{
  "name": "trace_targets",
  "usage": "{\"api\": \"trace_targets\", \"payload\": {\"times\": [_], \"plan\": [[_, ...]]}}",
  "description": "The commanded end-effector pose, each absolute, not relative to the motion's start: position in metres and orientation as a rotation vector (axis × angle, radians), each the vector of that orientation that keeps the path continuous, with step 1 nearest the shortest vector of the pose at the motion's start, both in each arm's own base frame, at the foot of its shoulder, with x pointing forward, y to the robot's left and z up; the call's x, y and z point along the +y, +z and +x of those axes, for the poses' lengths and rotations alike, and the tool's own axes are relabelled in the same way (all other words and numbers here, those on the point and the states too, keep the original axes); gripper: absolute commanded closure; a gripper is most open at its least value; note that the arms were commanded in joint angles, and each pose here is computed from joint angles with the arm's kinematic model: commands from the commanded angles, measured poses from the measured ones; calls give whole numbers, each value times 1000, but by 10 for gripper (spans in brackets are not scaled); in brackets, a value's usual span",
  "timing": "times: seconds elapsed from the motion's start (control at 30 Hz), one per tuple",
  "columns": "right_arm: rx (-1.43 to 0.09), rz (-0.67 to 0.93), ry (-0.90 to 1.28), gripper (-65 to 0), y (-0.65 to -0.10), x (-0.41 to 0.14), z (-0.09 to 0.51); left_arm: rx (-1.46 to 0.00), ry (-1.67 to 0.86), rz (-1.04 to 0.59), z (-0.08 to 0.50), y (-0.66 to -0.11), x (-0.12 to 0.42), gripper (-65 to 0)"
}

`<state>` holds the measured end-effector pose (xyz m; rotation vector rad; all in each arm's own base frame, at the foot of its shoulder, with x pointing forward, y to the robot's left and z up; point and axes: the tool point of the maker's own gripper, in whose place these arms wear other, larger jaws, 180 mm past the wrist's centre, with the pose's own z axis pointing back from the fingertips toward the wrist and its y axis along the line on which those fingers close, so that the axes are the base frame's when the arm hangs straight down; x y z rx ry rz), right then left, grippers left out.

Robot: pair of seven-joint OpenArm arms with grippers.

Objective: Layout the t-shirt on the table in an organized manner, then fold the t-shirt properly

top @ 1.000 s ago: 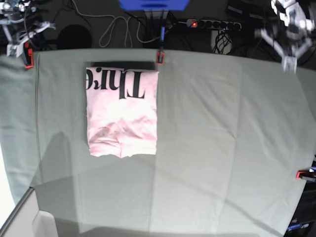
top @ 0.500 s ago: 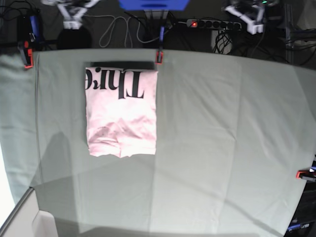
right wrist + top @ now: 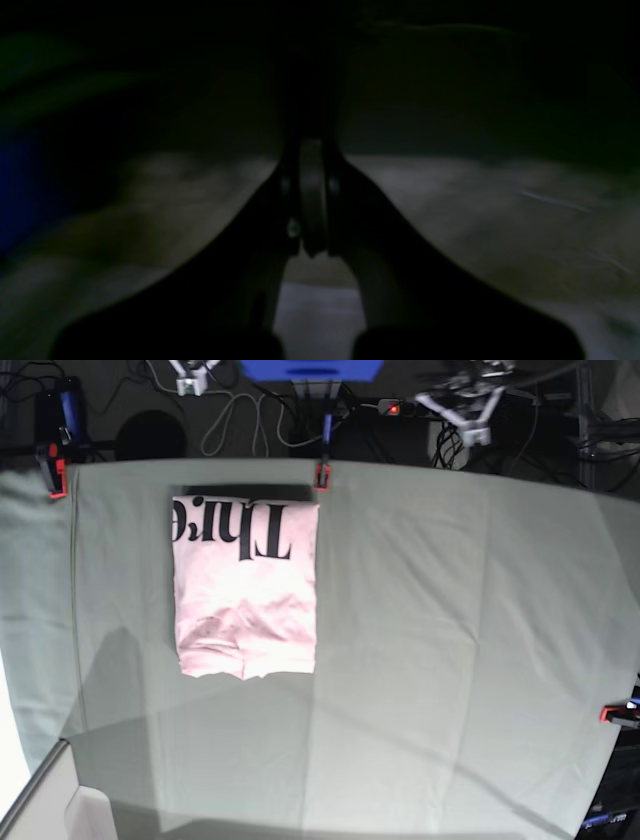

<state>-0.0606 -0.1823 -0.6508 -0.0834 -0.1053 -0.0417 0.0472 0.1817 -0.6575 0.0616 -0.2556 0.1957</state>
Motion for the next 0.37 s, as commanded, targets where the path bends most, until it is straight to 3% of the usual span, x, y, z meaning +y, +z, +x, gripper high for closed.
{"api": "trace_targets", "payload": {"times": [0.0,0.13,0.33], "plan": [[-100,-170,-14,0,-649,-205,-66,-259,181,105,45,-656,194,0],[-121,-334,108,0,-642,-233,-66,-257,139,100,47,-657,185,0],[-145,-332,118,0,-642,-226,-63,-263,129,94,53,-657,181,0]]}}
